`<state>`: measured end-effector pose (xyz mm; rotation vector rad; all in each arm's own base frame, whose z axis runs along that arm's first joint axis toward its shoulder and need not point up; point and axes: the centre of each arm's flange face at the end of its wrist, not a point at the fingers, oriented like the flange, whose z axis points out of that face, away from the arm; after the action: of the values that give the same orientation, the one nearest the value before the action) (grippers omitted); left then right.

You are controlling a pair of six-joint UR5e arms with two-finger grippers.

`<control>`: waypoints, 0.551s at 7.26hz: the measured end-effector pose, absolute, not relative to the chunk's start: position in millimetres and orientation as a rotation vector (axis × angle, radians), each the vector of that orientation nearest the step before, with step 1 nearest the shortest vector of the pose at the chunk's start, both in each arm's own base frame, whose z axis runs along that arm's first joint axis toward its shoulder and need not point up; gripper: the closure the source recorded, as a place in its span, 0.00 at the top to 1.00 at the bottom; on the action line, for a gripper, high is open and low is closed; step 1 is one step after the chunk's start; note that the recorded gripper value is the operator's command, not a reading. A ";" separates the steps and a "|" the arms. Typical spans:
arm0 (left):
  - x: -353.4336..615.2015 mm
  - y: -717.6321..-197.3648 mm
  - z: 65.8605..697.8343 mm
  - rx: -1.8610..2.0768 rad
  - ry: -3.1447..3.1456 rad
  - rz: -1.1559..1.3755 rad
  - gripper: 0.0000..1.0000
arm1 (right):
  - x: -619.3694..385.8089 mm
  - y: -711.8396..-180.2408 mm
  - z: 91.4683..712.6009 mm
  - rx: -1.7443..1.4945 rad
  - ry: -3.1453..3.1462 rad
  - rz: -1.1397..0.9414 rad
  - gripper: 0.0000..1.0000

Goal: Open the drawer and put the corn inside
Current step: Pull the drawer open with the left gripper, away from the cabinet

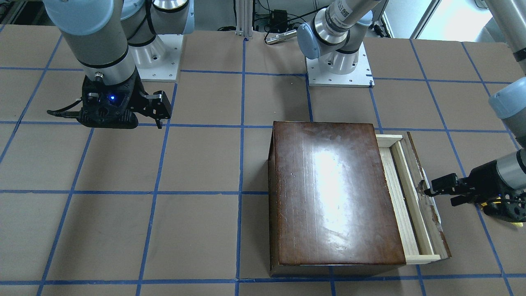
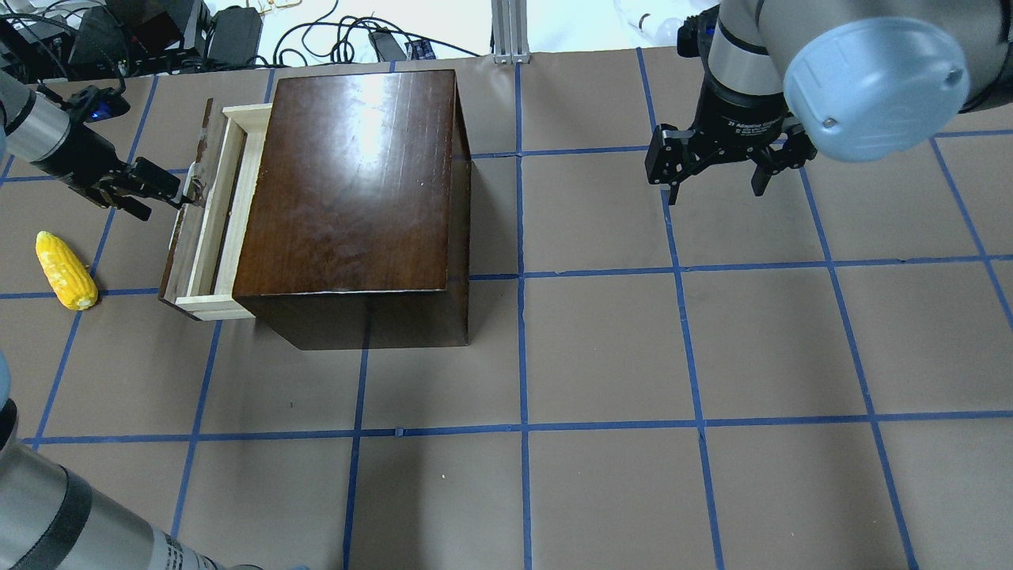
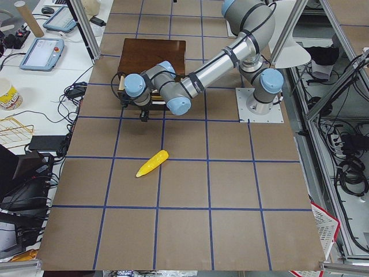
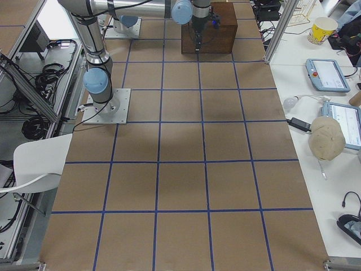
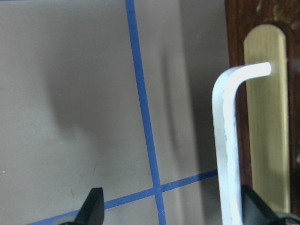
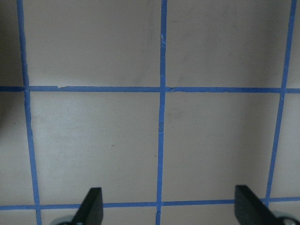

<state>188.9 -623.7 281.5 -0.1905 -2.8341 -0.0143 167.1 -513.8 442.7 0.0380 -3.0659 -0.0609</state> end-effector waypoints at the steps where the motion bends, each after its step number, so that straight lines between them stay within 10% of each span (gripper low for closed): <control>1: 195.1 -621.9 281.2 -0.182 -2.838 -0.015 1.00 | 167.1 -513.8 442.7 0.038 -3.066 -0.061 1.00; 4: 213.9 -615.8 280.9 -0.144 -2.843 -0.011 1.00 | 167.1 -513.8 442.8 0.038 -3.066 -0.060 1.00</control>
<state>213.9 -615.8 280.9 -0.1435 -2.8426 -0.0112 167.1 -513.8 442.8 0.0379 -3.0659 -0.0602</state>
